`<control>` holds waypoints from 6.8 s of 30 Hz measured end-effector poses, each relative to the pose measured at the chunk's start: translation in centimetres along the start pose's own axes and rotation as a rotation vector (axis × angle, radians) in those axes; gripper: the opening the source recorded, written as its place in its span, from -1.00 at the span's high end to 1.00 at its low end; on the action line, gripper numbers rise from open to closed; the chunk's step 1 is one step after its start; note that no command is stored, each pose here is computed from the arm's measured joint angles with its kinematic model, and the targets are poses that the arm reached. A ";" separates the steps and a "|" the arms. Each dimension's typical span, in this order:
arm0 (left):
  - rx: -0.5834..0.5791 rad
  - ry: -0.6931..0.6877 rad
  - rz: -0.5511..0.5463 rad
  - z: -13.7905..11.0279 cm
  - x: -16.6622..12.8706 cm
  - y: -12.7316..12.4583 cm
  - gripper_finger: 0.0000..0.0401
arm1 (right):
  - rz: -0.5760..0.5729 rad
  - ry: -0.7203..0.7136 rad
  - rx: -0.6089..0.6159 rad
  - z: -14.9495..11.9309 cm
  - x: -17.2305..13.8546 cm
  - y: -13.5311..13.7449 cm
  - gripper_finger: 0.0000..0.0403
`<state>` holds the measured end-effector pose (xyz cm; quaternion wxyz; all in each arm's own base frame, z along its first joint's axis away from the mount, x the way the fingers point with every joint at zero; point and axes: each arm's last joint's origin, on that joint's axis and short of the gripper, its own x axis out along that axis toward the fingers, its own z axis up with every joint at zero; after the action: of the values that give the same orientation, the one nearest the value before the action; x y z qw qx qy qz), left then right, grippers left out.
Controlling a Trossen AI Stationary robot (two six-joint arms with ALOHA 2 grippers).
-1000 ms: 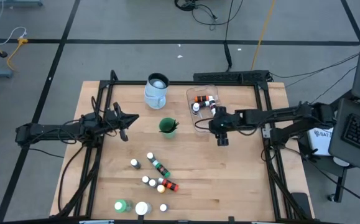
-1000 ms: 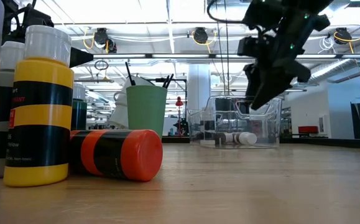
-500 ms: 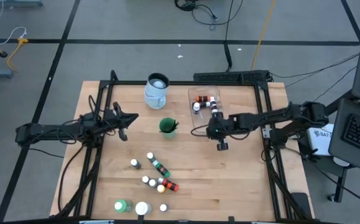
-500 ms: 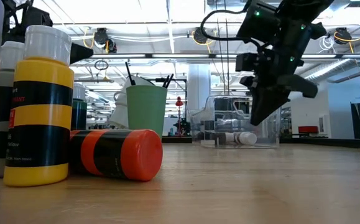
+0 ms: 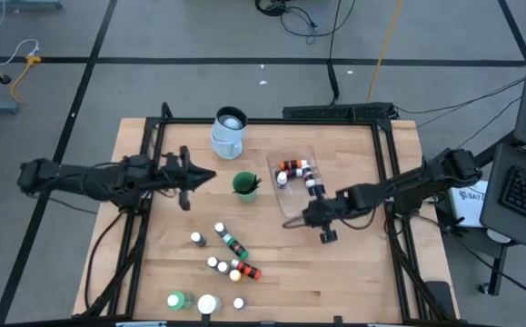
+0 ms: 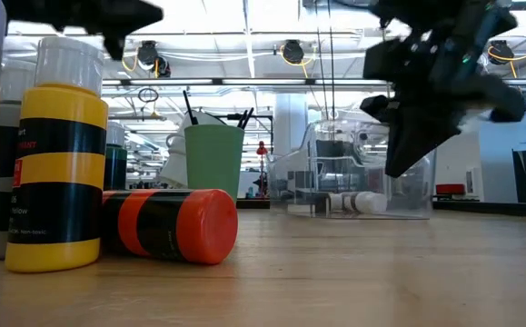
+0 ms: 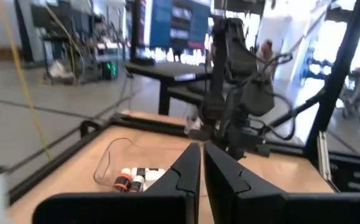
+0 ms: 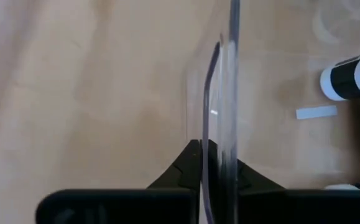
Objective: Pick & Place Paint Supplies
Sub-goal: Move the transparent bin to the center of the table, then adjust the small black paint bottle in the transparent bin
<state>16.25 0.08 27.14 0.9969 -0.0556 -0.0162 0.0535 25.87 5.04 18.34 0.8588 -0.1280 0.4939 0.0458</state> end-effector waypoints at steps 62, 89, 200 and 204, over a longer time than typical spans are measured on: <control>0.062 0.487 -0.123 -0.8 16.0 -10.5 0.89 | 0.276 -0.241 0.090 2.1 0.7 10.1 0.50; 0.111 0.776 0.024 1.7 20.4 -8.5 0.97 | 0.065 -1.055 0.023 -7.3 -5.6 3.7 0.95; 0.256 1.322 0.130 -14.0 29.2 -7.0 0.08 | -0.107 -1.021 -0.203 -11.1 -5.2 2.7 1.00; 0.260 1.307 0.137 -13.1 29.6 -7.1 0.08 | -0.106 -1.021 -0.202 -11.1 -5.2 2.7 1.00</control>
<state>46.92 -5.18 15.68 0.7946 0.0432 0.6011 0.0736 13.40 4.97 17.02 0.9747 -0.1966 -0.0017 0.1061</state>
